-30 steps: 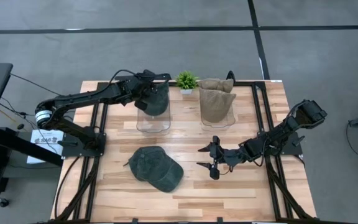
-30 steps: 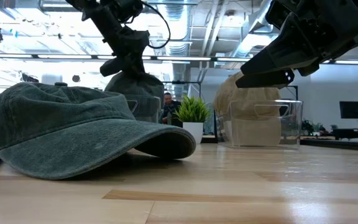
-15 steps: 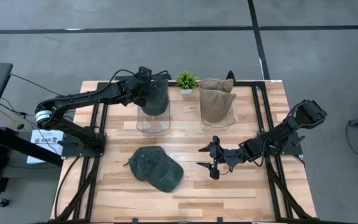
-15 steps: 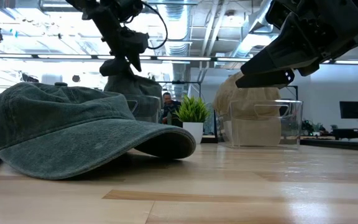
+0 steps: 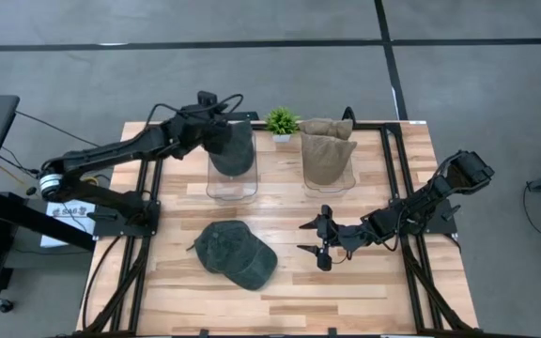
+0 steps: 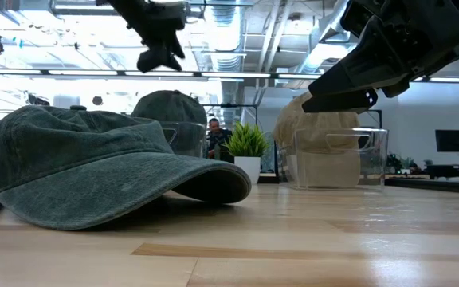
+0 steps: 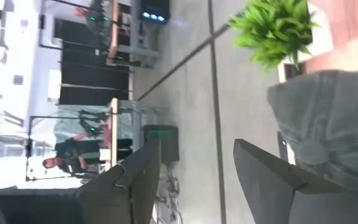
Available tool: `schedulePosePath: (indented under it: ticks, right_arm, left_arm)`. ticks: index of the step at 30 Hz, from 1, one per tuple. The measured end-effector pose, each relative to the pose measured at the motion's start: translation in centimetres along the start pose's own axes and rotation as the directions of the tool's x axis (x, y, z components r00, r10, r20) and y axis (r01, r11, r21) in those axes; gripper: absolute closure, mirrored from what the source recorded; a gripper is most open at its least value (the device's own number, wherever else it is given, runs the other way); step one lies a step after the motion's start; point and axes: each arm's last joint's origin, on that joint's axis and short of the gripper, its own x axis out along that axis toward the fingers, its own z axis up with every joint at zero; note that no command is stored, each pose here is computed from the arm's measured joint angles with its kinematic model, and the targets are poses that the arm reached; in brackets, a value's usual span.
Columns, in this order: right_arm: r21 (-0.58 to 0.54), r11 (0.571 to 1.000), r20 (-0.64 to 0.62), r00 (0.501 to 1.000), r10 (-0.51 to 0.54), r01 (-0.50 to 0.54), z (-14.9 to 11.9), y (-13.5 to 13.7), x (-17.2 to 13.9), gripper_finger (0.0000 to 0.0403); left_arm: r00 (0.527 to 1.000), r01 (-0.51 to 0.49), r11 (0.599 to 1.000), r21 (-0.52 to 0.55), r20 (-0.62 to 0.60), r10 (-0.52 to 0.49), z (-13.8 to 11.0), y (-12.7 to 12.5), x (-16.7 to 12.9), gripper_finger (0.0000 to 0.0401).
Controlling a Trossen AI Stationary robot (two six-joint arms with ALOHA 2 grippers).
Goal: Pick & Place hat
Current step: Put the right black cap into the left transparent container
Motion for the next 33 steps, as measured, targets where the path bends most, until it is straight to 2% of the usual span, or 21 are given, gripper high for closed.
schedulePosePath:
  ticks: [9,13,16,20,25,28,30,33]
  right_arm:
    - [0.0,1.0,0.0,1.0,0.0,0.0,0.0,0.0,0.0,0.0132]
    - [0.0,1.0,0.0,1.0,0.0,0.0,0.0,0.0,0.0,0.0132]
    - [0.0,1.0,0.0,1.0,0.0,0.0,0.0,0.0,0.0,0.0132]
    - [-0.002,1.0,0.0,1.0,0.004,-0.004,0.0,0.1,0.0,0.0132]
    - [-0.008,1.0,-0.001,1.0,0.017,-0.017,-0.1,0.4,-0.2,0.0132]
    - [-0.008,1.0,-0.001,1.0,0.019,-0.019,-0.1,0.5,-0.2,0.0132]
    - [-0.008,1.0,-0.001,1.0,0.018,-0.018,-0.1,0.5,-0.2,0.0132]
    - [-0.008,1.0,-0.001,1.0,0.018,-0.018,-0.1,0.5,-0.2,0.0132]
  left_arm:
    - [0.989,-0.034,0.984,-0.175,0.136,0.059,0.2,1.4,-3.7,0.0201]
    - [0.981,0.001,0.949,-0.315,0.186,0.06,0.8,1.3,-4.9,0.0201]
    - [0.978,0.096,0.888,-0.449,0.21,0.001,1.4,0.4,-5.7,0.0201]
    - [0.965,0.26,0.771,-0.582,0.193,-0.18,1.7,-2.0,-6.8,0.0201]
    - [0.915,0.36,0.636,-0.682,0.124,-0.385,1.6,-4.8,-8.8,0.0201]
    - [0.864,0.406,0.556,-0.726,0.105,-0.493,1.3,-6.0,-9.8,0.0202]
    - [0.83,0.424,0.523,-0.739,0.085,-0.551,1.3,-6.7,-10.3,0.0206]
    - [0.81,0.403,0.52,-0.753,0.029,-0.585,1.0,-7.8,-10.5,0.0221]
